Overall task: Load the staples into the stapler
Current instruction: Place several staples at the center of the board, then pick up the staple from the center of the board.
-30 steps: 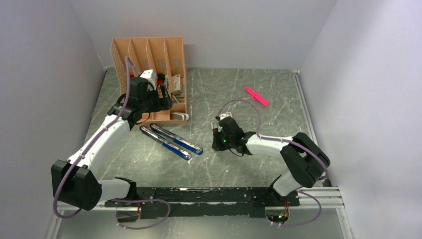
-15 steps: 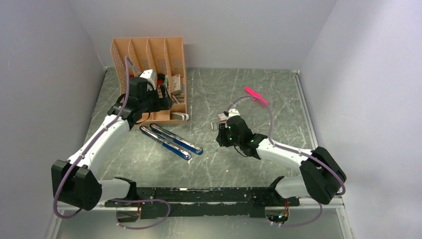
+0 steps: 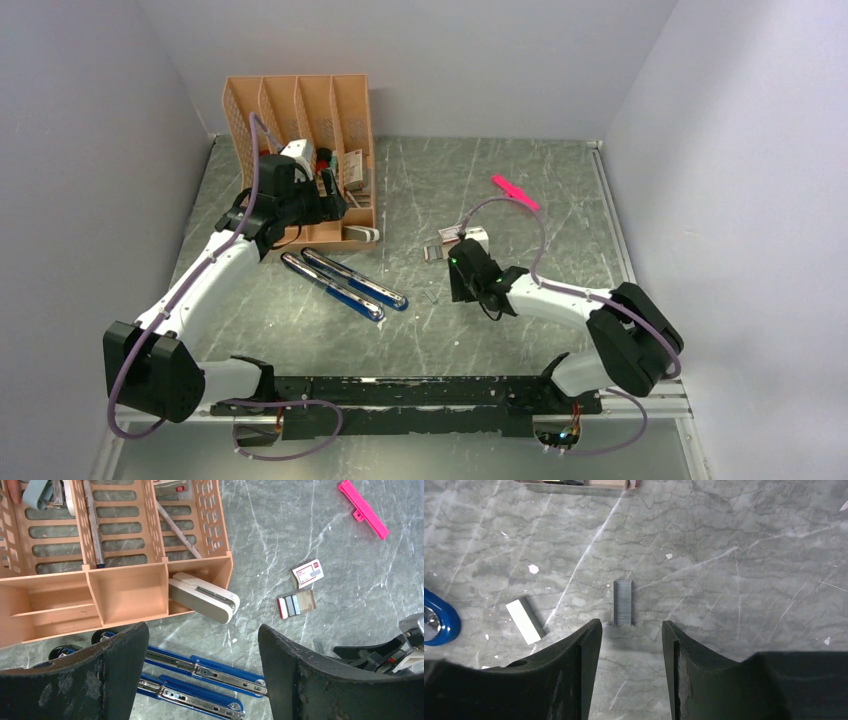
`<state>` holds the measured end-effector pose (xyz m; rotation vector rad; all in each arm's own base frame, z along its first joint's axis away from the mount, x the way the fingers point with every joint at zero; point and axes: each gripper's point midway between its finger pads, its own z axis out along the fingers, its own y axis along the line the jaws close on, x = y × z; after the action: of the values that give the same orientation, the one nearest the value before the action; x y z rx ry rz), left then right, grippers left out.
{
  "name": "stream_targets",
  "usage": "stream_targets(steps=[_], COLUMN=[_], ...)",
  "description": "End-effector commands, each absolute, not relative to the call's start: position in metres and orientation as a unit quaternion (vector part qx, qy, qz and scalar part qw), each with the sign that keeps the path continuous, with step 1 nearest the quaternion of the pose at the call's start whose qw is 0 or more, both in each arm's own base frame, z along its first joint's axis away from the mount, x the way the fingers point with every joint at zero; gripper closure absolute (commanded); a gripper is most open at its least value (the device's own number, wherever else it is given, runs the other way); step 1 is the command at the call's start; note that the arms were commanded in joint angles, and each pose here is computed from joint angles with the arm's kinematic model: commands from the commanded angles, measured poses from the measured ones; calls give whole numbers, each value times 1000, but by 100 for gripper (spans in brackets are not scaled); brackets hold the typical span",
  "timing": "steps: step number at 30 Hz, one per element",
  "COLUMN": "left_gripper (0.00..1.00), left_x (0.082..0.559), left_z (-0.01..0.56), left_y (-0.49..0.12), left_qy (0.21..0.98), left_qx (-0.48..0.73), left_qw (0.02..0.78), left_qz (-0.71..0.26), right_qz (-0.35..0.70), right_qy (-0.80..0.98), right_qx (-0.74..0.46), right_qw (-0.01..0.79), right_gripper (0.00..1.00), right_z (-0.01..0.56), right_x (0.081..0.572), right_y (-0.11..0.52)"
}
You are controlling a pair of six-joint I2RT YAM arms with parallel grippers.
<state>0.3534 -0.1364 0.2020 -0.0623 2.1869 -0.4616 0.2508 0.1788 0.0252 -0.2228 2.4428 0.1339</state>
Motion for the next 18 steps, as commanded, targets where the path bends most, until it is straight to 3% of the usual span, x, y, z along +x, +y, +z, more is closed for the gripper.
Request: stream_targets(steps=[1,7,14,18], left_gripper=[16,16,16,16], left_x=[360,360,360,360], left_z=[212,212,212,213], left_y=[-138,-138,-137,-138], left_qy=[870,871,871,871], left_qx=[-20,-20,-21,-21], left_qw=[450,450,450,450], left_qz=[-198,-198,-197,-198], right_qz=[43,27,20,15], right_qy=[938,944,949,951], right_qx=[-91,-101,-102,-101], right_qw=[331,313,297,290], right_gripper=[48,52,69,75], right_z=[24,14,6,5], right_x=[256,257,254,253], right_y=[182,182,181,180])
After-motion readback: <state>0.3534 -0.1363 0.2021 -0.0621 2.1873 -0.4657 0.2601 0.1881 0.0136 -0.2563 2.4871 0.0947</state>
